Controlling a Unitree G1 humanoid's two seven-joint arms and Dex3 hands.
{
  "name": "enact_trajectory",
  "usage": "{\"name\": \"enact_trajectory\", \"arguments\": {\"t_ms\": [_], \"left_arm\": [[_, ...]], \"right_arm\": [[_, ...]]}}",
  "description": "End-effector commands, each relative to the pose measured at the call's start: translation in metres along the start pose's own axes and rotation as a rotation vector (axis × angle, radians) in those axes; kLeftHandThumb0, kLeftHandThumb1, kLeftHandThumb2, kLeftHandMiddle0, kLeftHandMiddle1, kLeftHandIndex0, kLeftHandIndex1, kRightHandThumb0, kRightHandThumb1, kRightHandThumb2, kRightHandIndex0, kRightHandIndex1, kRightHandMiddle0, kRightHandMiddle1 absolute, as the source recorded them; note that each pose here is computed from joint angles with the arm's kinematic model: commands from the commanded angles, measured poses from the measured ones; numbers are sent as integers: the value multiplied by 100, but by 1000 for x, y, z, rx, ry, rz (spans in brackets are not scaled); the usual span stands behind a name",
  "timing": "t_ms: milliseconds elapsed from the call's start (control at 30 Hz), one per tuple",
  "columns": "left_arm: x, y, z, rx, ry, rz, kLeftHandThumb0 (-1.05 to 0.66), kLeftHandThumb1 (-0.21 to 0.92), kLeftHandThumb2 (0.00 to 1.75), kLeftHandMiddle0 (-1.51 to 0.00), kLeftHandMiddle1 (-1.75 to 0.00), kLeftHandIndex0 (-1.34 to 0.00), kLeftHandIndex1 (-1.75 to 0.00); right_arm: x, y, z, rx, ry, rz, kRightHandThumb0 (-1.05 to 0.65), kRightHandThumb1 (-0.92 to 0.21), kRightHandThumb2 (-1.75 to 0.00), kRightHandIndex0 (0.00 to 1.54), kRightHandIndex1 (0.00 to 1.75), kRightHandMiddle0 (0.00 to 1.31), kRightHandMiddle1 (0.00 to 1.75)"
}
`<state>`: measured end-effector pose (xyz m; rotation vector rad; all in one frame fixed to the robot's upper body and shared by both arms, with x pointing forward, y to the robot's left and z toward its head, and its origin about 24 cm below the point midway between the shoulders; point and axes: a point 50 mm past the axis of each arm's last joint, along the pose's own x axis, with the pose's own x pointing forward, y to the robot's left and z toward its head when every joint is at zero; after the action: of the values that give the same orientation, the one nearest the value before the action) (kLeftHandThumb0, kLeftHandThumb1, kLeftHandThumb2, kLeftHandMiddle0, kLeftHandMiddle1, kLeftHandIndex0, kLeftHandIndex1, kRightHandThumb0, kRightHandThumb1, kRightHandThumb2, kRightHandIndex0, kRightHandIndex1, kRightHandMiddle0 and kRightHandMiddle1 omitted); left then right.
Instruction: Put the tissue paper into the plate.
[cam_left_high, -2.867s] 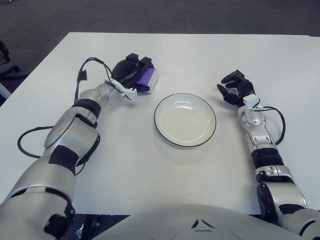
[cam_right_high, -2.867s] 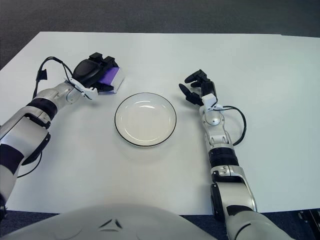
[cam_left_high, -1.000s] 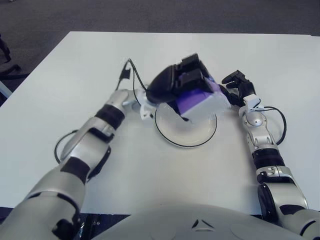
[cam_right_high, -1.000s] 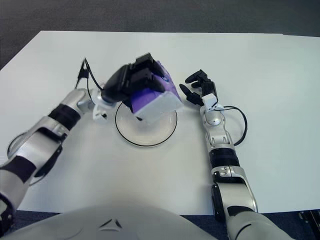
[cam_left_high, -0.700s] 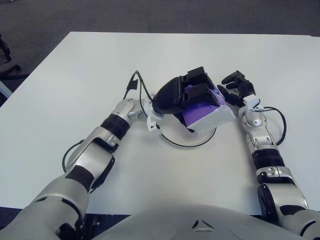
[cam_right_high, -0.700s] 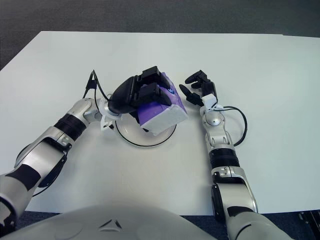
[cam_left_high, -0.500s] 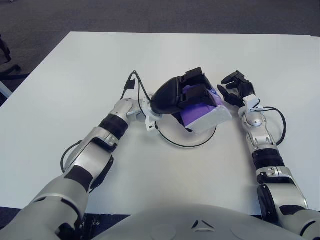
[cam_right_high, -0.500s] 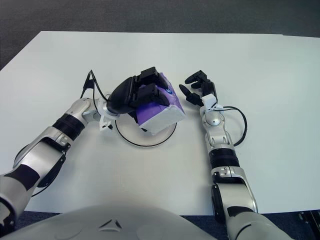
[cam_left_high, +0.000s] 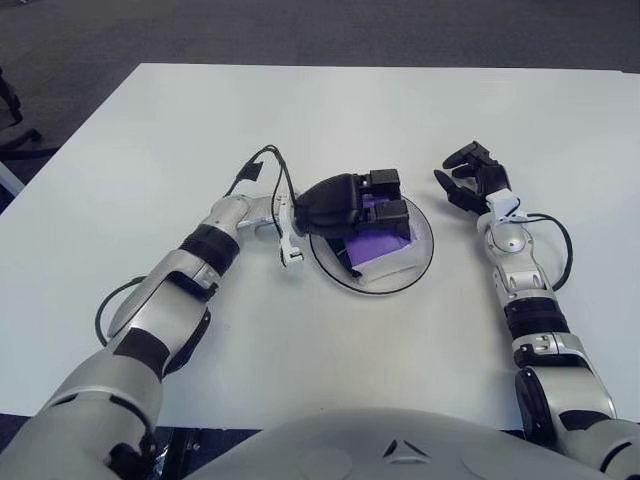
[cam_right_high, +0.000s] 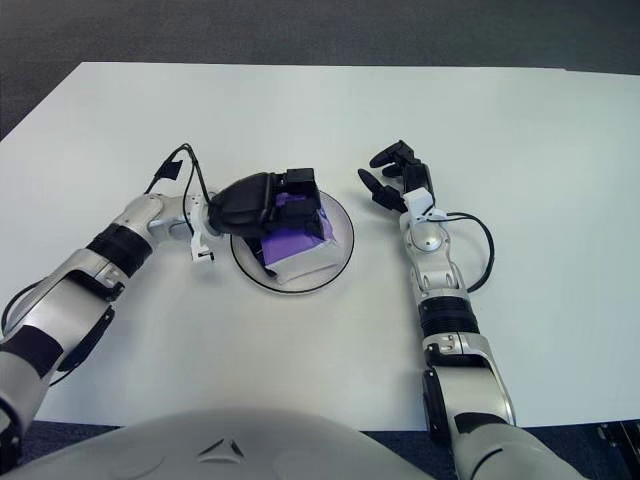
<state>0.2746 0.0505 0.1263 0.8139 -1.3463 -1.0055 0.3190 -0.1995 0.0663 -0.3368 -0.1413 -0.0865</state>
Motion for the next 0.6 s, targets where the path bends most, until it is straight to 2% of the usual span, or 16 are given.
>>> {"name": "enact_trajectory", "arguments": {"t_ms": [0, 400, 467, 533, 567], "left_arm": [[2, 13, -1, 18, -11, 20, 38, 66, 73, -49, -157, -51, -175], [-1, 23, -1, 32, -6, 10, 38, 63, 75, -53, -154, -48, -175], [-3, 24, -2, 32, 0, -6, 38, 68, 65, -55, -149, -42, -175], [-4, 25, -3, 26, 9, -21, 37, 77, 46, -56, -142, -35, -166], [-5, 25, -3, 23, 12, -27, 18, 80, 39, -56, -141, -35, -163]], "right_arm": [[-36, 17, -45, 17, 183, 38, -37, -86, -41, 71, 161, 44, 153], [-36, 16, -45, 16, 183, 37, -37, -86, -40, 71, 161, 44, 153], [-36, 16, -45, 16, 183, 37, -37, -86, -40, 71, 161, 44, 153], [-36, 16, -45, 16, 183, 37, -37, -86, -40, 71, 161, 44, 153], [-36, 16, -45, 16, 183, 37, -37, -86, -40, 71, 161, 44, 153]]}}
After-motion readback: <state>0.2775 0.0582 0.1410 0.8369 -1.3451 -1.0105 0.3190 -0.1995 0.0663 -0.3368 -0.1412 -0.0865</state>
